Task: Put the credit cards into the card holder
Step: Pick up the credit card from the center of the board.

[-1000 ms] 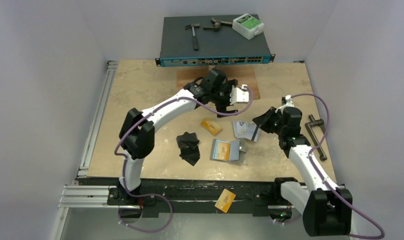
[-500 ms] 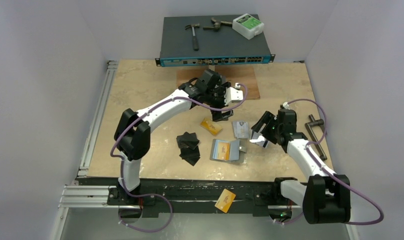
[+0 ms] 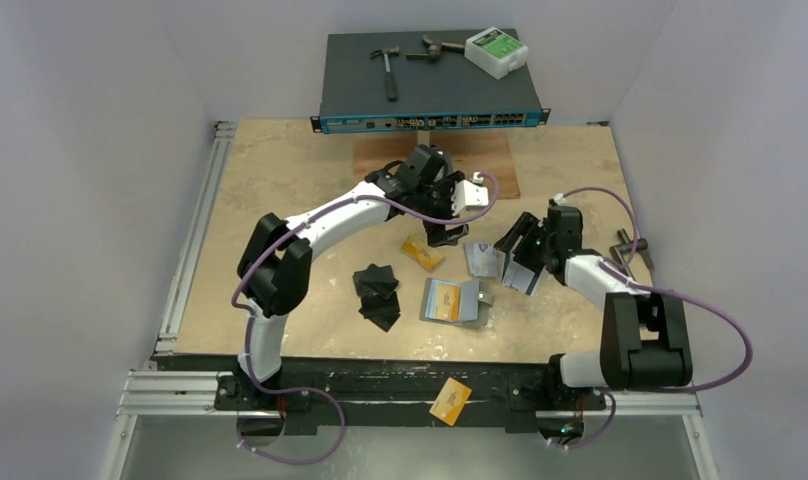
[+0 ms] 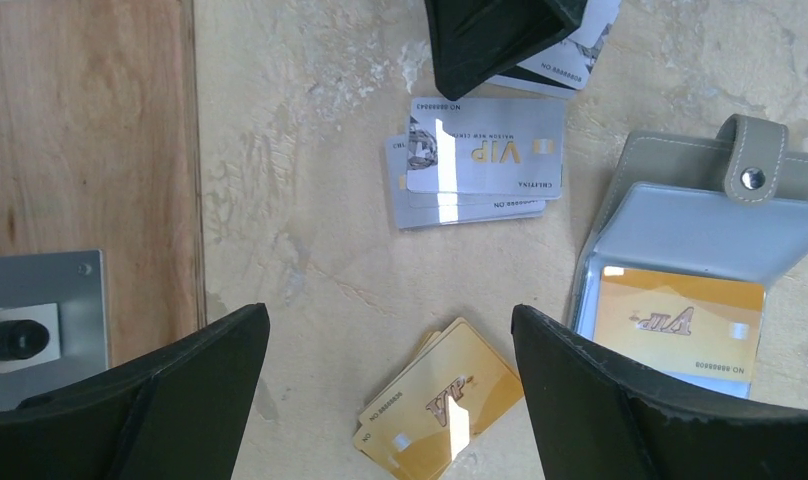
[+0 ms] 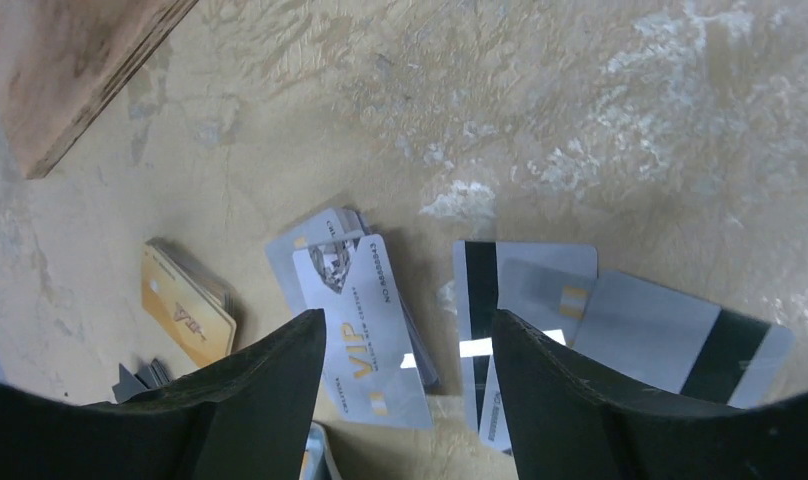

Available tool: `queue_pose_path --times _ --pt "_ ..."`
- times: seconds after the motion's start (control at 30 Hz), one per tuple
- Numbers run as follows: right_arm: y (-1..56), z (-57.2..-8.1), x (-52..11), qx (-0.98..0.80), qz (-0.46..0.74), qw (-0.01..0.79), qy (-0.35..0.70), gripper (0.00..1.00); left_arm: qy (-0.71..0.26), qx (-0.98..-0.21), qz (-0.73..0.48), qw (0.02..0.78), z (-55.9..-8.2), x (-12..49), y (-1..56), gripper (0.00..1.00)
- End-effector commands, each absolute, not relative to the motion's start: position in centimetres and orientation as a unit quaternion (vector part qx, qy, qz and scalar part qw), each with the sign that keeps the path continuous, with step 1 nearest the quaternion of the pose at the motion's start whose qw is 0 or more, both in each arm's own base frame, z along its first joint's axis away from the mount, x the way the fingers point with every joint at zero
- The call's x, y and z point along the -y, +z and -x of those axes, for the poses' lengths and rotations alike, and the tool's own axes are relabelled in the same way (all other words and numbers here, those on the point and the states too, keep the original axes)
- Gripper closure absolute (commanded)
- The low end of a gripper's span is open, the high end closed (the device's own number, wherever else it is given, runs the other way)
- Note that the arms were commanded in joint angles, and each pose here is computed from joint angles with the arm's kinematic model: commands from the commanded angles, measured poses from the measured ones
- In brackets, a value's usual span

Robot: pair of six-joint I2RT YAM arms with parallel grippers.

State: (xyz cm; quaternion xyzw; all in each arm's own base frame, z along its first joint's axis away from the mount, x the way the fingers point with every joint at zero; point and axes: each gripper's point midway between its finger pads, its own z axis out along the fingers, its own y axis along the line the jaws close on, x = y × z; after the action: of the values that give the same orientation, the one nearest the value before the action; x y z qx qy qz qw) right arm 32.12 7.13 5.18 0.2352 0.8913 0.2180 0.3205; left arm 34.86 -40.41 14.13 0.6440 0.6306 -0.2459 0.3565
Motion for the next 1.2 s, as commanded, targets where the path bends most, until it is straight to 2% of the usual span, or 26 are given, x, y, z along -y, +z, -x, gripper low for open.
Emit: queue_pose_path --times 0.0,0.43,0.63,0.87,1.0,1.17 --pt "7.8 -35.5 -7.8 -0.873 -0.199 0.372 0.243 0.38 -0.245 -0.616 -0.652 0.367 -34.9 41.1 14.0 0.08" --pt "5.1 -35.3 -11.1 -0.907 -0.15 0.334 0.208 0.36 -0.247 -0.613 -0.649 0.377 -35.1 40.8 15.0 0.09" --pt "3.5 -33.7 -11.2 -0.922 -0.147 0.311 0.176 0.4 -0.259 -0.615 -0.641 0.38 -35.1 40.5 16.0 0.09" --pt "2.0 -31.7 -10.5 -0.933 -0.151 0.295 0.142 0.57 -0.262 -0.615 -0.64 0.379 -35.2 40.3 16.2 0.09" --pt "2.3 -31.5 -10.4 -0.93 -0.16 0.298 0.143 0.77 -0.267 -0.614 -0.639 0.379 -35.1 40.5 16.3 0.09" --pt "4.0 -31.8 -10.6 -0.923 -0.168 0.309 0.157 0.83 -0.275 -0.614 -0.639 0.374 -35.0 40.8 16.3 0.09"
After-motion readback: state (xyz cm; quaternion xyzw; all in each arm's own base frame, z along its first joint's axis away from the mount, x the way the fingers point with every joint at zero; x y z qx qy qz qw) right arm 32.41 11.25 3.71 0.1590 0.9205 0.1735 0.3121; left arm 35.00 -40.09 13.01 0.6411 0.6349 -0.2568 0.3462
